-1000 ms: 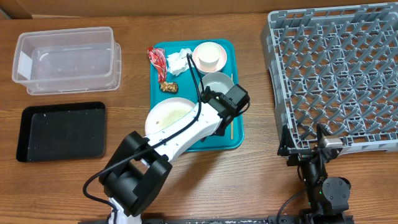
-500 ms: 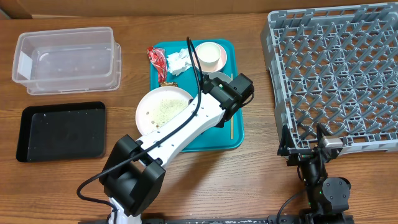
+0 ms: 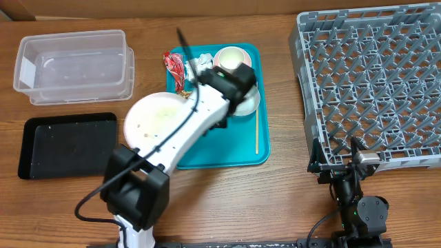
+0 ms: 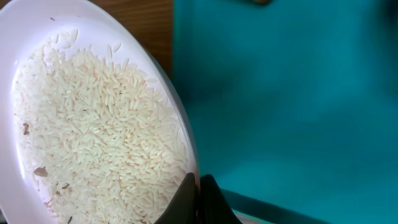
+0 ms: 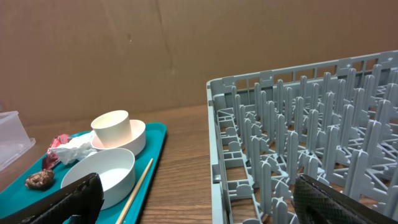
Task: Sort waste into correct bins and load items into the dishwasher
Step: 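Lift the plate and carry it left over the black tray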
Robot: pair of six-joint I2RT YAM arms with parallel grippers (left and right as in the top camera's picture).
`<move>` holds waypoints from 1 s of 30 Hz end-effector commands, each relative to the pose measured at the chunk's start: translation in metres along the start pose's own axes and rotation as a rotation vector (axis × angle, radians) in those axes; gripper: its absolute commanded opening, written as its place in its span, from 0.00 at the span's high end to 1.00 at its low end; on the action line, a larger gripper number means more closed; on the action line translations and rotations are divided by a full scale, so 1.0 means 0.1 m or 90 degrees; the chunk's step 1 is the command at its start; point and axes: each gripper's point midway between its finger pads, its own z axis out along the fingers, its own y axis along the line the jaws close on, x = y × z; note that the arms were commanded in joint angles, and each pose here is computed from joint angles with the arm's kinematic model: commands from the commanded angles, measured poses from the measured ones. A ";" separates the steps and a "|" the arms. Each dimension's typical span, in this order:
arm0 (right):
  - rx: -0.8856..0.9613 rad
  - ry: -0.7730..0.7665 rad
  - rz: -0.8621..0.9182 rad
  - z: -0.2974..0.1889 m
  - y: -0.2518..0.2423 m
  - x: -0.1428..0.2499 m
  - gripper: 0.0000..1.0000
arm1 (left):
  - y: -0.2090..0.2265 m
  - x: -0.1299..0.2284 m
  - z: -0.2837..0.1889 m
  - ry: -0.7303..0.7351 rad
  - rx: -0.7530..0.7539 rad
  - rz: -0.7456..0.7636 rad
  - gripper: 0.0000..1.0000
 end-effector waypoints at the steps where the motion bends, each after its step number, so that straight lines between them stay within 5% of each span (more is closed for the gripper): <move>1: 0.003 -0.001 -0.005 0.00 -0.01 0.02 0.00 | 0.28 -0.17 0.03 -0.003 -0.022 -0.058 0.96; 12: 0.003 -0.001 -0.005 0.00 -0.01 0.02 0.00 | 0.91 -0.38 0.26 0.042 -0.017 -0.191 0.96; 30: 0.004 -0.001 -0.005 0.00 -0.01 0.02 0.00 | 1.68 -0.57 0.26 0.064 0.205 -0.294 0.96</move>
